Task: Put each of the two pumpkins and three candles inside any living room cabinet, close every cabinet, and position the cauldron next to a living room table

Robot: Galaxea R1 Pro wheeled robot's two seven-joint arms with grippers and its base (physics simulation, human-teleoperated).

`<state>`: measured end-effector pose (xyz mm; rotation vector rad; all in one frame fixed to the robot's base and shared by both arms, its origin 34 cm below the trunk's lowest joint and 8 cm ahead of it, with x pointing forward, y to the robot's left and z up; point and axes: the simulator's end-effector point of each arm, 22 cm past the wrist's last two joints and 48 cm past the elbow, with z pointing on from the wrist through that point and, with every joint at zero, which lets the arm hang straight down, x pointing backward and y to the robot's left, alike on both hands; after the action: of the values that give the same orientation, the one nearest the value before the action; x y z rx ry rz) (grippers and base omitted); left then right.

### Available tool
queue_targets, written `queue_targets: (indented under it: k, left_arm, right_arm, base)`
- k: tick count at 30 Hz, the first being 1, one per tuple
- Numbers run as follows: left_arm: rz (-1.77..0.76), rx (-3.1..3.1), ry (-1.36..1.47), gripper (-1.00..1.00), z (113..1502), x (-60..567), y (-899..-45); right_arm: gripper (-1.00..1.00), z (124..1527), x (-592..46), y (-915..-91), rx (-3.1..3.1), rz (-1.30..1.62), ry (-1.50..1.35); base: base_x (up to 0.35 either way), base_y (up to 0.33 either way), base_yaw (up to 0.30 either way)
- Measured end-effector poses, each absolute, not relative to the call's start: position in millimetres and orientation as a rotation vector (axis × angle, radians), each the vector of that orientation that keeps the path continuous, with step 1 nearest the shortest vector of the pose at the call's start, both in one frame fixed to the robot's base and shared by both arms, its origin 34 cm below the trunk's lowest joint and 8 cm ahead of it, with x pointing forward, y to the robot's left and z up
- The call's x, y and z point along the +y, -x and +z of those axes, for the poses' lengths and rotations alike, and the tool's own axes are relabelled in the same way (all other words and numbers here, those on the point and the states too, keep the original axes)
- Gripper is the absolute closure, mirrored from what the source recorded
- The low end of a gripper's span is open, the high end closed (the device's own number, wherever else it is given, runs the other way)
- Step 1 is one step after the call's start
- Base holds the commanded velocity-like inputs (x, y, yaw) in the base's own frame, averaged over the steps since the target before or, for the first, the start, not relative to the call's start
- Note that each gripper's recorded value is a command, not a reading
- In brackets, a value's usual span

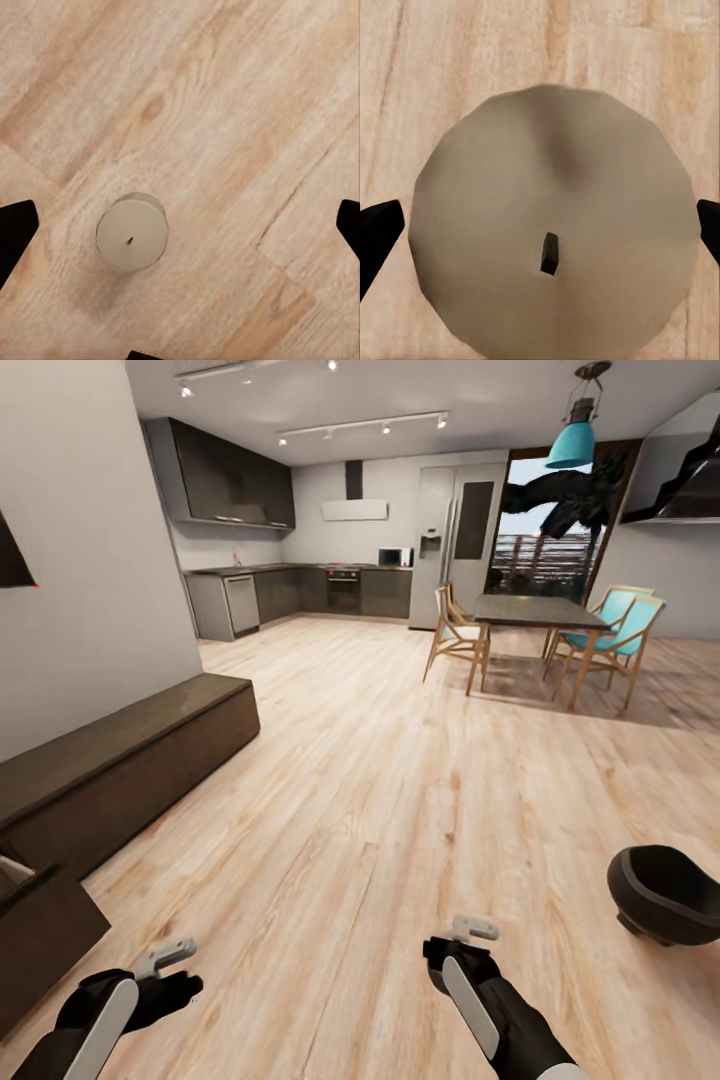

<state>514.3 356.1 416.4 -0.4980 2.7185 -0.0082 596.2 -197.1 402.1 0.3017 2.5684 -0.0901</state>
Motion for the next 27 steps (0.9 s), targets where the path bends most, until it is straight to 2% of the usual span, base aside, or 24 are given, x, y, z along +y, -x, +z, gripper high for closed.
queue_targets:
  k: [11, 18, 27]
  left_arm:
    - [-0.020, 2.691, 0.502, -1.00, 419.5, 354.6, -519.6]
    - [-0.031, 2.644, 0.486, -1.00, 436.4, 355.2, -539.6]
    - [-0.045, 2.634, 0.481, -1.00, 439.9, 350.2, -543.2]
  right_arm:
    - [1.00, 404.9, -196.8, -597.3, 2.562, -0.090, -0.301]
    - [1.00, 406.6, -197.2, -598.0, 2.558, -0.090, -0.299]
    - [1.00, 407.0, -197.0, -598.4, 2.557, -0.088, -0.297]
  base:
    - [0.000, 0.017, 0.274]
    - [0.129, 0.074, 0.273]
    - [0.099, 0.085, 0.049]
